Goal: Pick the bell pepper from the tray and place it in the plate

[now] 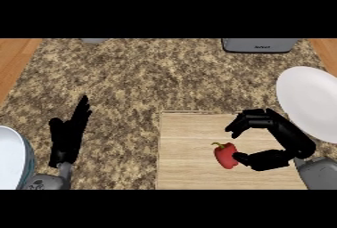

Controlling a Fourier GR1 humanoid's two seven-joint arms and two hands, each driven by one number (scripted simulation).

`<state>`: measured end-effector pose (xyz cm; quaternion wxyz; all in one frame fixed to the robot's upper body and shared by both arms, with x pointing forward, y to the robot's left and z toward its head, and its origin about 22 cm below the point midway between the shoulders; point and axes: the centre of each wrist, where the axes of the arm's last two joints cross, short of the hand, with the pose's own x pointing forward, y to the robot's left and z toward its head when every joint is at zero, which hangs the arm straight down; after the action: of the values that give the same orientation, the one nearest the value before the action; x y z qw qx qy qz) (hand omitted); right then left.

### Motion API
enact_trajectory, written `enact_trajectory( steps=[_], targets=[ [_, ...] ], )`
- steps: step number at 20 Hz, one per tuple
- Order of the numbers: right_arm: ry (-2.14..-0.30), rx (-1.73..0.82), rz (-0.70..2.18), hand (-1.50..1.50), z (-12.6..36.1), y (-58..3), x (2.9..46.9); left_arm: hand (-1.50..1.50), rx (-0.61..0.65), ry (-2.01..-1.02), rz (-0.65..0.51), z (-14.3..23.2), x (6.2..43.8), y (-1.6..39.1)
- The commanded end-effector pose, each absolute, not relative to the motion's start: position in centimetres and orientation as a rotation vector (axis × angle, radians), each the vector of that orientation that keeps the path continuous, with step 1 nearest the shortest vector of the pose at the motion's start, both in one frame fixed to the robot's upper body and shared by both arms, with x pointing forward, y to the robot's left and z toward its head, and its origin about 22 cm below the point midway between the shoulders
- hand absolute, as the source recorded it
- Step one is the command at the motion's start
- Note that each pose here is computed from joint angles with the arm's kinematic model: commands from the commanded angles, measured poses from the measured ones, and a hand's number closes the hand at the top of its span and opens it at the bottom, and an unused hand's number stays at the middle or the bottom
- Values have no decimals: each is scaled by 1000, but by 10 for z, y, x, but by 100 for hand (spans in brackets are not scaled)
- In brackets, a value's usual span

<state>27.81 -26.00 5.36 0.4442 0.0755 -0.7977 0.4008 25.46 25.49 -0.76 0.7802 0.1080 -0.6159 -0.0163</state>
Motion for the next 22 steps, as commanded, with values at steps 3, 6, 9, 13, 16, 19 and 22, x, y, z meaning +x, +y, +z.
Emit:
enact_trajectory(
  steps=[3, 6, 9, 13, 16, 19, 22],
  targets=[
    [-1896, 293, 1371, -150, 30, -273, 267, 0, 251, -1283, -37, -12, 252, 244],
    [-1873, 66, 1568, -150, 73, -269, 276, 0, 246, -1289, -35, -9, 246, 261],
    [-1876, -138, 1707, -150, 82, -263, 277, 0, 234, -1295, -27, 1, 253, 254],
    [-1791, -292, 1836, -150, 106, -234, 278, 0, 251, -1291, -26, -18, 235, 249],
    [-1657, -321, 1950, -150, 108, -214, 253, 0, 246, -1285, -23, -7, 253, 254],
    [-1443, -381, 2065, -150, 110, -216, 257, 0, 236, -1294, -40, -2, 252, 253],
    [-1318, -402, 2118, -150, 110, -188, 263, 0, 234, -1285, -29, -8, 255, 254]
  ],
)
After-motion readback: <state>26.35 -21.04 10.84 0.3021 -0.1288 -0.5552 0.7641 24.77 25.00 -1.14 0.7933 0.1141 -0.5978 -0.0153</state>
